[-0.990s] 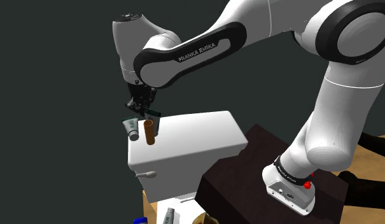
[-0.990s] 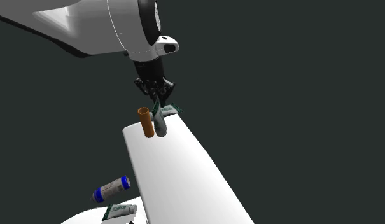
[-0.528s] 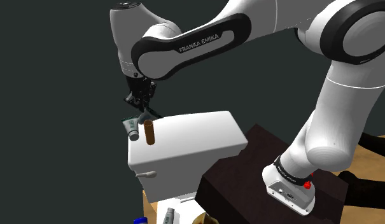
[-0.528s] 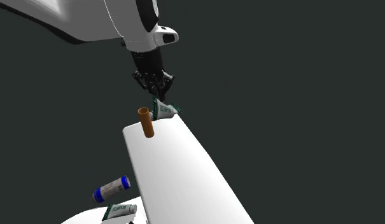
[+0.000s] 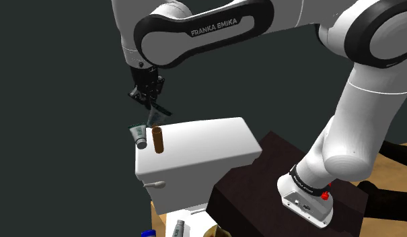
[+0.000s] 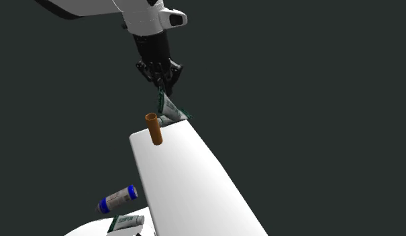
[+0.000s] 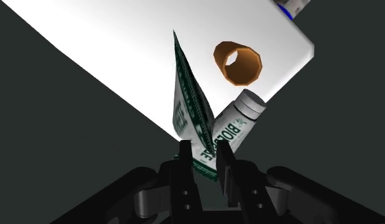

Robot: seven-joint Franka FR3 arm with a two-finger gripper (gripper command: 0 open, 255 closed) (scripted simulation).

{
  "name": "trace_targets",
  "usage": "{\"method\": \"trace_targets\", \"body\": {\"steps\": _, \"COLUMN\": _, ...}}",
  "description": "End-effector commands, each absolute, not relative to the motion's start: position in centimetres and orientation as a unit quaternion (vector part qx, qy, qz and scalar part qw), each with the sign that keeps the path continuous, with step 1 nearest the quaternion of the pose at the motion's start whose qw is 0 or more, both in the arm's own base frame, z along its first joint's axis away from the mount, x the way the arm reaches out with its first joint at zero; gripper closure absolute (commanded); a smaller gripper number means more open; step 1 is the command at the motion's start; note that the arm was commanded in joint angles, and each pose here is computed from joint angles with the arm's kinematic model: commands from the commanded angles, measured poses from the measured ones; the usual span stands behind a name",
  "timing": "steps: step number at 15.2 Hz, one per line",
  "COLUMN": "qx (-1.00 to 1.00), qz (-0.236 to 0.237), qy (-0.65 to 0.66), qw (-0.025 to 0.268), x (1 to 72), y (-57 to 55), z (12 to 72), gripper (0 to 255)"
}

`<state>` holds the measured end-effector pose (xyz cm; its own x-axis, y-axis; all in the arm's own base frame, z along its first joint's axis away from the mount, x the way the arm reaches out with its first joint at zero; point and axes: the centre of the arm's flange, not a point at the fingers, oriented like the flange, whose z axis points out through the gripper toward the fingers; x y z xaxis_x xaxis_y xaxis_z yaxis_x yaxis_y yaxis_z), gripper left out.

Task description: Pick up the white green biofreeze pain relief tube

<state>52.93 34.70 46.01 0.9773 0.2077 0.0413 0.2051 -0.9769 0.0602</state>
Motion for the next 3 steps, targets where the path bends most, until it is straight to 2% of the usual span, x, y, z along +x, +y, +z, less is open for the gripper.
{"method": "trace_targets", "body": {"steps": 1, "qx": 0.994, "qz": 0.024, "qy": 0.104, "qw": 0.028, "x": 52.87, "y": 34.72, "z": 47.17, "gripper": 255}}
{"method": "trace_targets", "body": {"steps": 3, "qx": 0.994, "qz": 0.024, "qy": 0.104, "qw": 0.028, "x": 52.86, "y": 34.72, "z": 47.25, "gripper": 255}}
